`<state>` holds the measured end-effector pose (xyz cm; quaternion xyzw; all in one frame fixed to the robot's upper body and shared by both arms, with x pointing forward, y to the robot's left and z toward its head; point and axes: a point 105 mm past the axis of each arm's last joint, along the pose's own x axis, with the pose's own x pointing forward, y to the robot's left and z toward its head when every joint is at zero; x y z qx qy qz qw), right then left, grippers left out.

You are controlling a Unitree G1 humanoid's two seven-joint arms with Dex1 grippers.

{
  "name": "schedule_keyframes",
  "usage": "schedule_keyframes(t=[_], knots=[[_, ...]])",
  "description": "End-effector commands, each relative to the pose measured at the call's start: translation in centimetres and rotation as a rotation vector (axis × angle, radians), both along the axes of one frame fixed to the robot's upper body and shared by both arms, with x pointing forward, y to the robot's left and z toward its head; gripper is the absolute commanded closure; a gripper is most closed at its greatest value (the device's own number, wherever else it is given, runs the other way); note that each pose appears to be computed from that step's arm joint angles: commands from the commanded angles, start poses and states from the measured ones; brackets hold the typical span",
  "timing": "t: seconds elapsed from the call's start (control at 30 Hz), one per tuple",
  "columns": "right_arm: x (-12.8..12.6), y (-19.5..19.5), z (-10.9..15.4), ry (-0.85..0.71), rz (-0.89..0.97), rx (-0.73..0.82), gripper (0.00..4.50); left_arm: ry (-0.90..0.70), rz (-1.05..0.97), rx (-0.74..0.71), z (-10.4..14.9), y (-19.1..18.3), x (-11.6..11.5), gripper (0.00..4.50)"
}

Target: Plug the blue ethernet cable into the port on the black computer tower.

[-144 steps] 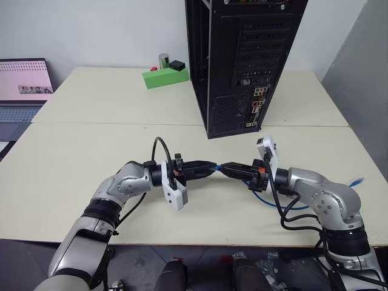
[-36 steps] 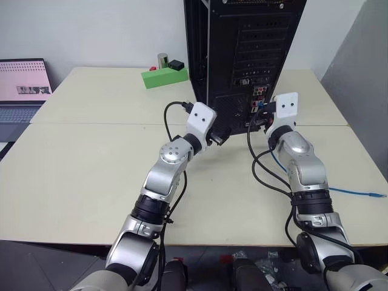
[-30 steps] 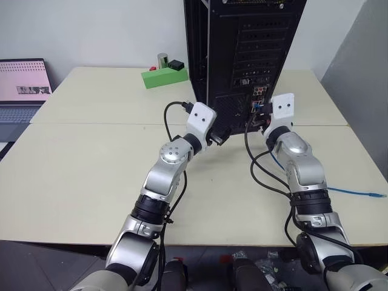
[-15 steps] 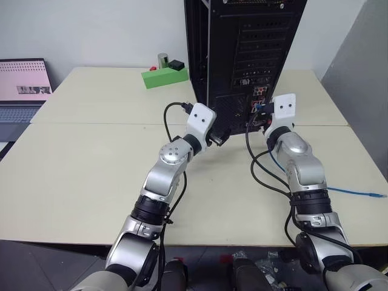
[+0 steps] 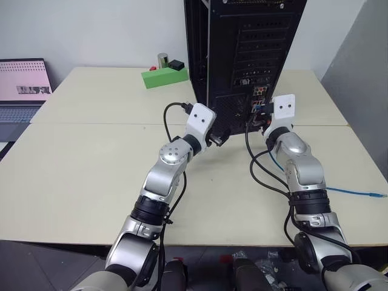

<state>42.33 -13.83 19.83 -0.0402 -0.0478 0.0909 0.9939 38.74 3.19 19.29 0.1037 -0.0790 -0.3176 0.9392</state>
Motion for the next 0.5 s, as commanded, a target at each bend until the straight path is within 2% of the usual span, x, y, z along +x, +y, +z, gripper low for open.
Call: schedule_keyframes(t=[0.03,0.27,0.5], knots=[[-0.31,0.3,3.02,-0.108,0.006,-0.009,4.5,-0.064,-0.014,-0.017,1.78,-0.14,-0.48,0.16],[-0.36,0.14,3.42,-0.118,0.001,-0.005,4.5,-0.065,-0.017,-0.015,1.77,-0.22,-0.53,0.16],[-0.12,0.12,2.92,-0.085,-0.01,0.063,4.5,-0.064,-0.02,-0.015,1.77,-0.24,-0.52,0.16]])
